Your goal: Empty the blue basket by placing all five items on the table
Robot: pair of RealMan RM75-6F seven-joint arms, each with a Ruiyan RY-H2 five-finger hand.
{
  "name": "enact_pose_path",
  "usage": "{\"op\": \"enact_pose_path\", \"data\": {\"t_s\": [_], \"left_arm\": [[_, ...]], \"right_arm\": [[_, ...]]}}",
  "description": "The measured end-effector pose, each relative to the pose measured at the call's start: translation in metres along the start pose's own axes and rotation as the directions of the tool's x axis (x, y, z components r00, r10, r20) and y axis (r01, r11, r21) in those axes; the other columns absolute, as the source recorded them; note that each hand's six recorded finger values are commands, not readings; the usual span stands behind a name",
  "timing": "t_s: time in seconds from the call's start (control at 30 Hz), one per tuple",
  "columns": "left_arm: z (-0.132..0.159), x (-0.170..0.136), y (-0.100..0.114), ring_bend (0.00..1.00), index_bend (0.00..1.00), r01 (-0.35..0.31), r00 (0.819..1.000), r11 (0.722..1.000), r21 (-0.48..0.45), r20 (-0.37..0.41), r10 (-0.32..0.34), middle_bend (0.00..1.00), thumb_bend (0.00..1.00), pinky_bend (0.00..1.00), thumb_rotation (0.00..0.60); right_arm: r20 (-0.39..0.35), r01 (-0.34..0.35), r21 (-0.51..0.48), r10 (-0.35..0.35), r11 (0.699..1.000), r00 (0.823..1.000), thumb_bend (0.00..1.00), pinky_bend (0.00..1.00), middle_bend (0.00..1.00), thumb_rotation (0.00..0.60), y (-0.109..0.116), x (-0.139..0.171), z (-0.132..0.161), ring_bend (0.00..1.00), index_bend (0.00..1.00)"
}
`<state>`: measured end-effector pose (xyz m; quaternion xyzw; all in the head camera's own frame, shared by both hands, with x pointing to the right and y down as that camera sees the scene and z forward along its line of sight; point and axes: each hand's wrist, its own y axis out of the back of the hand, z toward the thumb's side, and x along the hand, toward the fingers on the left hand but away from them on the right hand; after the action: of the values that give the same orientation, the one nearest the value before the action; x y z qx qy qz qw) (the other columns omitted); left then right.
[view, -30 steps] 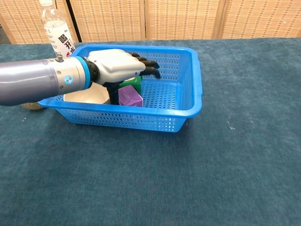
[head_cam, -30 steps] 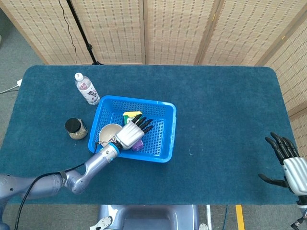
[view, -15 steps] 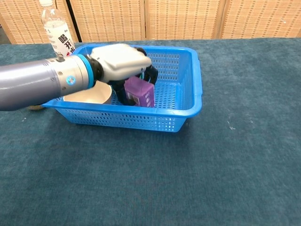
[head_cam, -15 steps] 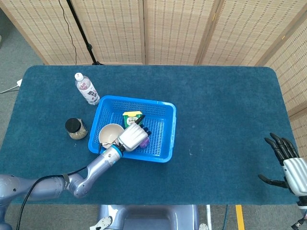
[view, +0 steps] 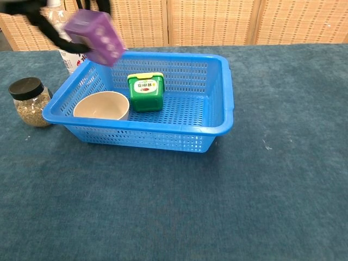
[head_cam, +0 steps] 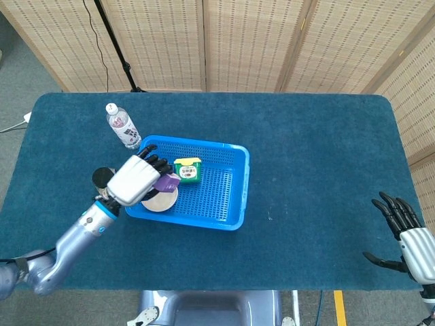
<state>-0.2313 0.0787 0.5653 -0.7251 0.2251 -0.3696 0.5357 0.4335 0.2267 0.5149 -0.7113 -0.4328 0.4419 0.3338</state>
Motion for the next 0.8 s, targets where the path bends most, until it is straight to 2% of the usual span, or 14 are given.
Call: {"op": "enact_pose_path", "data": {"t_s": [0.13,0.27,0.43,0.6,0.63,0.67,0.7,0.73,0.77,0.8], "left_arm": [[-0.025,-0.046,-0.005,0.45,0.75,0.019,0.999,1.0,-0.018,-0.038,-0.02,0.48,0.46,0.32,0.6],[-0.043,-0.087,-0.027,0.45,0.75,0.088,0.994,0.996,-0.017,-0.064,-0.089,0.48,0.46,0.38,0.6],[-0.068,-0.126,-0.052,0.45,0.75,0.157,0.982,0.988,0.011,-0.111,-0.155,0.48,0.46,0.39,0.6],[-0.086,-0.147,-0.076,0.44,0.75,0.199,0.967,0.98,-0.021,-0.161,-0.199,0.48,0.46,0.39,0.6],[-0.089,-0.15,-0.08,0.41,0.73,0.204,0.963,0.978,-0.03,-0.171,-0.206,0.46,0.45,0.36,0.6],[-0.092,-0.153,-0.085,0.36,0.71,0.21,0.96,0.977,-0.042,-0.181,-0.214,0.41,0.44,0.31,0.6],[-0.095,-0.157,-0.091,0.26,0.61,0.219,0.954,0.974,-0.059,-0.195,-0.226,0.3,0.39,0.2,0.6],[-0.097,-0.159,-0.096,0.13,0.45,0.228,0.949,0.971,-0.071,-0.204,-0.238,0.16,0.33,0.08,0.6],[-0.098,-0.162,-0.1,0.07,0.32,0.239,0.945,0.968,-0.081,-0.211,-0.251,0.08,0.29,0.02,0.6],[-0.099,-0.164,-0.105,0.01,0.15,0.252,0.939,0.963,-0.096,-0.216,-0.267,0.01,0.25,0.0,0.6]], "right_arm": [[-0.014,-0.004,-0.002,0.004,1.0,1.0,0.0,0.0,0.0,0.6,-0.001,0.003,0.004,0.04,0.0],[-0.027,-0.006,-0.004,0.006,1.0,1.0,0.0,0.0,0.0,0.6,-0.001,0.005,0.008,0.04,0.0],[-0.037,-0.015,-0.003,0.015,1.0,0.999,0.0,0.0,0.0,0.6,-0.003,0.006,0.011,0.04,0.0],[-0.04,-0.018,-0.002,0.017,1.0,0.999,0.0,0.0,0.0,0.6,-0.003,0.007,0.011,0.04,0.0],[-0.039,-0.019,-0.001,0.019,1.0,0.999,0.0,0.0,0.0,0.6,-0.003,0.007,0.011,0.04,0.0],[-0.038,-0.02,0.0,0.02,1.0,0.999,0.0,0.0,0.0,0.6,-0.003,0.007,0.011,0.04,0.0],[-0.037,-0.022,0.001,0.022,1.0,0.999,0.0,0.0,0.0,0.6,-0.004,0.007,0.011,0.04,0.0],[-0.037,-0.025,0.002,0.025,1.0,0.999,0.0,0.0,0.0,0.6,-0.005,0.007,0.011,0.04,0.0],[-0.036,-0.029,0.005,0.029,1.0,0.999,0.0,0.0,0.0,0.6,-0.006,0.007,0.011,0.04,0.0],[-0.037,-0.032,0.008,0.032,0.999,0.999,0.0,0.0,0.0,0.6,-0.006,0.007,0.011,0.04,0.0]]}}
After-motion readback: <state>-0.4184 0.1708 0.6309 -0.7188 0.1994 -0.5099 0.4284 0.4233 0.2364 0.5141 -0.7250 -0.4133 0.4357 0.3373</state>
